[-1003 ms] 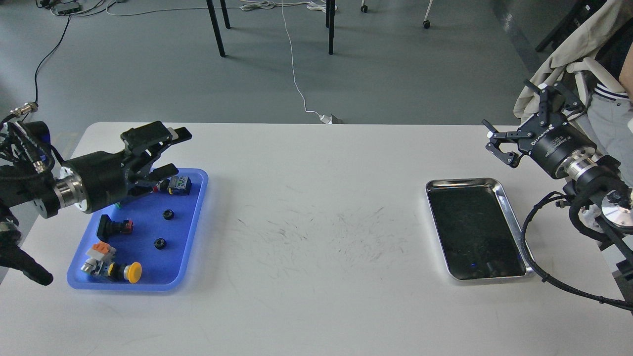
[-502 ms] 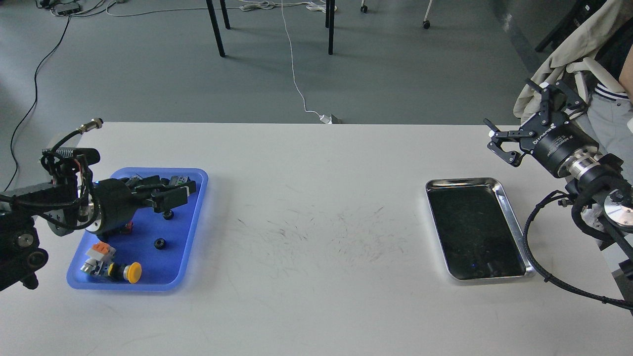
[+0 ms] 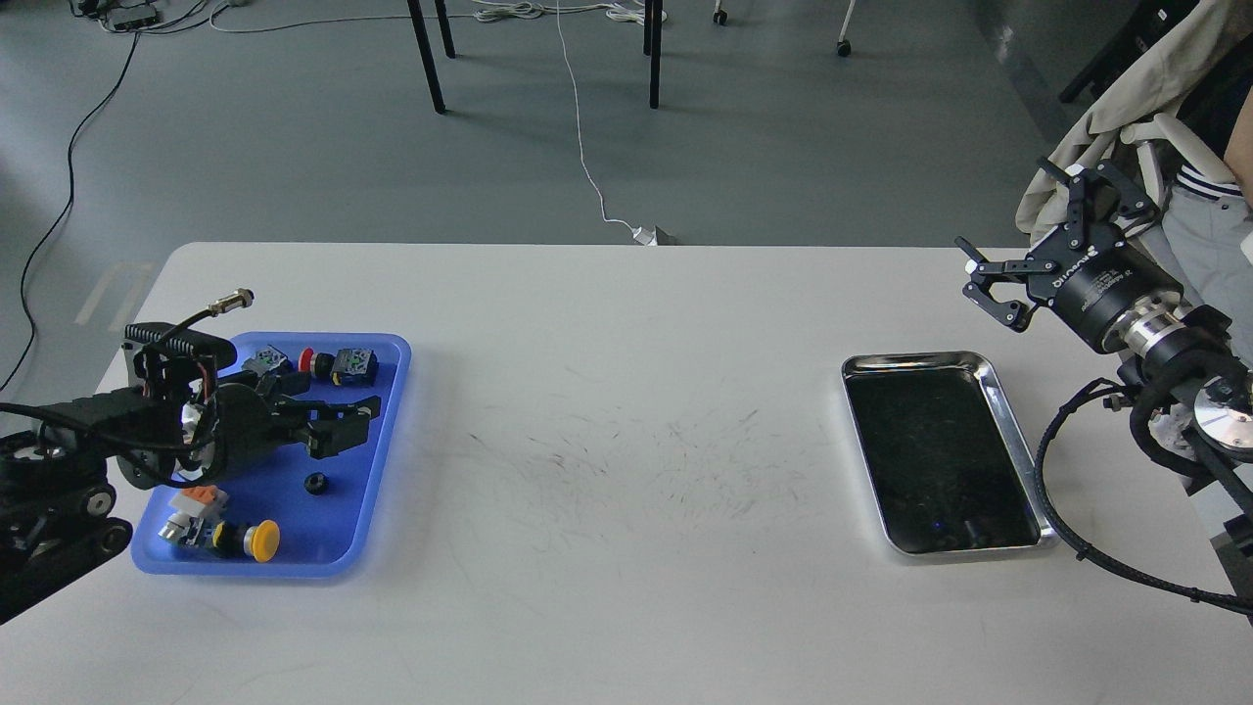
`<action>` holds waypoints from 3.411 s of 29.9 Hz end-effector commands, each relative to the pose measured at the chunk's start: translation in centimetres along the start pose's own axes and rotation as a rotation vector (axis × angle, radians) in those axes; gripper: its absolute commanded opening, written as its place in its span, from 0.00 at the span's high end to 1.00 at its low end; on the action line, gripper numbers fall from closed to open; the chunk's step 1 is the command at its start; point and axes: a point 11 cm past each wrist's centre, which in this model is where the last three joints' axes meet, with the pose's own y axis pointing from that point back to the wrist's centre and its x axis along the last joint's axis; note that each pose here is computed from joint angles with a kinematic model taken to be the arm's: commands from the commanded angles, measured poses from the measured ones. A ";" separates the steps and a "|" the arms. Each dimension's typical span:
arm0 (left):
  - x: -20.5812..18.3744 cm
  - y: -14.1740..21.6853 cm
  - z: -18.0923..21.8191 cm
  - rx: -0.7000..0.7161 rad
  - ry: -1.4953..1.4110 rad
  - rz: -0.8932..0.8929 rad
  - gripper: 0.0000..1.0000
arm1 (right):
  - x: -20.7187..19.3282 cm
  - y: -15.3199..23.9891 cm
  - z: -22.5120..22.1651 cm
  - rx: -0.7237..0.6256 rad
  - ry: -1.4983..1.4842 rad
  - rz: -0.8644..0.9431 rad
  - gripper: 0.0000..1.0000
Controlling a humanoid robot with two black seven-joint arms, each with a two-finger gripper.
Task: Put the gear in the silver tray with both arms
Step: 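Reach the left gripper down into the blue tray toward a black gear, then close the left gripper on the small black gear, then lift the gear and carry it toward the silver tray, lowering it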
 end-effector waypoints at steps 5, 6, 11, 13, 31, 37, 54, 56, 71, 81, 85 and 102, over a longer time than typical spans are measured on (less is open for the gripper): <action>-1.7 -0.5 -1.5 0.037 -0.059 -0.013 0.07 | 0.1 0.0 0.0 0.000 0.000 0.003 0.01; -1.9 -0.6 -1.6 0.035 -0.061 -0.014 0.08 | 0.1 0.0 0.0 0.000 0.000 0.003 0.01; -2.6 -0.9 -2.5 0.055 -0.066 -0.006 0.10 | 0.0 0.0 0.0 0.000 0.001 0.002 0.01; -2.8 -1.1 -2.5 0.057 -0.066 -0.011 0.12 | 0.1 0.0 -0.1 0.000 0.002 0.004 0.01; -3.9 -2.4 -2.9 0.066 -0.072 -0.020 0.26 | 0.1 0.0 0.4 -0.019 0.022 0.004 0.01; -4.0 -2.4 -3.0 0.067 -0.073 -0.025 0.39 | 0.1 0.0 0.5 -0.021 0.021 0.004 0.01; -5.2 -2.4 -2.6 0.050 -0.093 -0.066 0.68 | 0.2 0.0 0.4 -0.018 0.021 0.006 0.01; -5.2 -2.5 -2.6 0.049 -0.093 -0.065 0.72 | 0.1 0.0 0.3 -0.017 0.023 0.006 0.01; -3.2 -2.7 -1.9 0.029 -0.100 -0.028 0.88 | 0.2 0.0 0.3 -0.017 0.023 0.007 0.01; 5.9 1.0 0.8 -0.051 -0.217 0.080 0.91 | 0.2 0.1 0.0 -0.014 0.030 0.009 0.01; 9.9 2.0 4.6 -0.117 -0.240 0.134 0.91 | 0.4 0.3 -0.4 -0.010 0.038 0.016 0.01; 11.7 -6.2 28.1 -0.497 -0.212 0.140 0.90 | 4.1 3.2 -3.8 0.012 0.109 0.108 0.01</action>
